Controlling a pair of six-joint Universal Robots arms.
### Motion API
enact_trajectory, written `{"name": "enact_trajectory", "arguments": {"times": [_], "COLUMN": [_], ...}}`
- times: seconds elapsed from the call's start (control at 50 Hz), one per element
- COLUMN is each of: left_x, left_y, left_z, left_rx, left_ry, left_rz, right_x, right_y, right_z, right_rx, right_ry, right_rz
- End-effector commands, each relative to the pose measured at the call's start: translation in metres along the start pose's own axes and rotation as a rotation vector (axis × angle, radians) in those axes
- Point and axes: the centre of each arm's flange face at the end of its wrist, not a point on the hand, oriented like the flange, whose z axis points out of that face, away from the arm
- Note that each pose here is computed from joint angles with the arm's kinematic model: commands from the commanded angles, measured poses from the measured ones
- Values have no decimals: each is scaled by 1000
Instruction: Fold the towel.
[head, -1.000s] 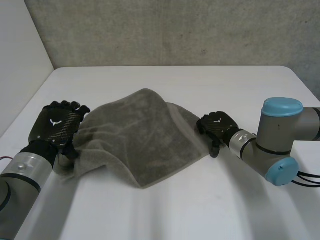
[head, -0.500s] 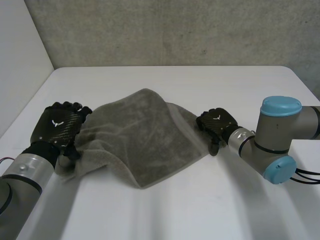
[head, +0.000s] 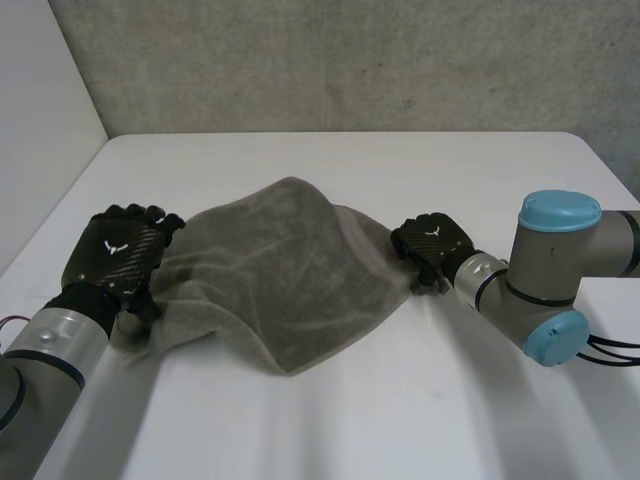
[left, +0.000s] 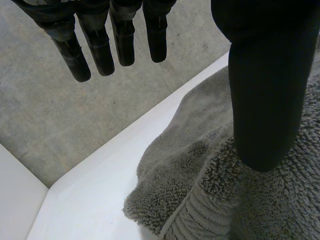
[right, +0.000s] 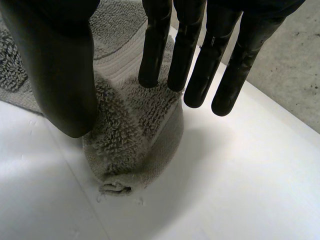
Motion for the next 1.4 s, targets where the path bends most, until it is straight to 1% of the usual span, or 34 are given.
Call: {"name": "enact_trajectory", "arguments": {"times": [0.02, 0.28, 0.68, 1.04, 1.14, 1.18, 1.2, 1.24, 1.28, 1.4], "left_x": [0, 0, 3, 3, 6, 7, 8, 9, 9, 14], "left_y": [0, 0, -1, 0, -2, -2, -2, -2, -3, -2], "left_z": [0, 0, -1, -2, -3, -3, -4, -4, -4, -6], "left_rx": [0, 1, 4, 1, 5, 7, 8, 8, 10, 12], "left_ry": [0, 1, 10, 13, 21, 25, 28, 33, 35, 75], "left_rz": [0, 0, 1, 1, 2, 2, 3, 3, 3, 1], "right_x": [-2, 1, -6, -6, -2, 9, 9, 22, 29, 48], "right_y": [-2, -16, 2, 2, -7, -26, -26, -43, -46, -58], "right_z": [0, -6, -1, -1, -3, -9, -9, -16, -19, -34], "right_rx": [8, 54, 12, 12, 33, 77, 77, 117, 123, 137], "right_ry": [-1, 15, -4, -6, 4, 28, 29, 49, 64, 117], "right_rz": [5, -5, 18, 19, 39, 85, 86, 121, 134, 130]}}
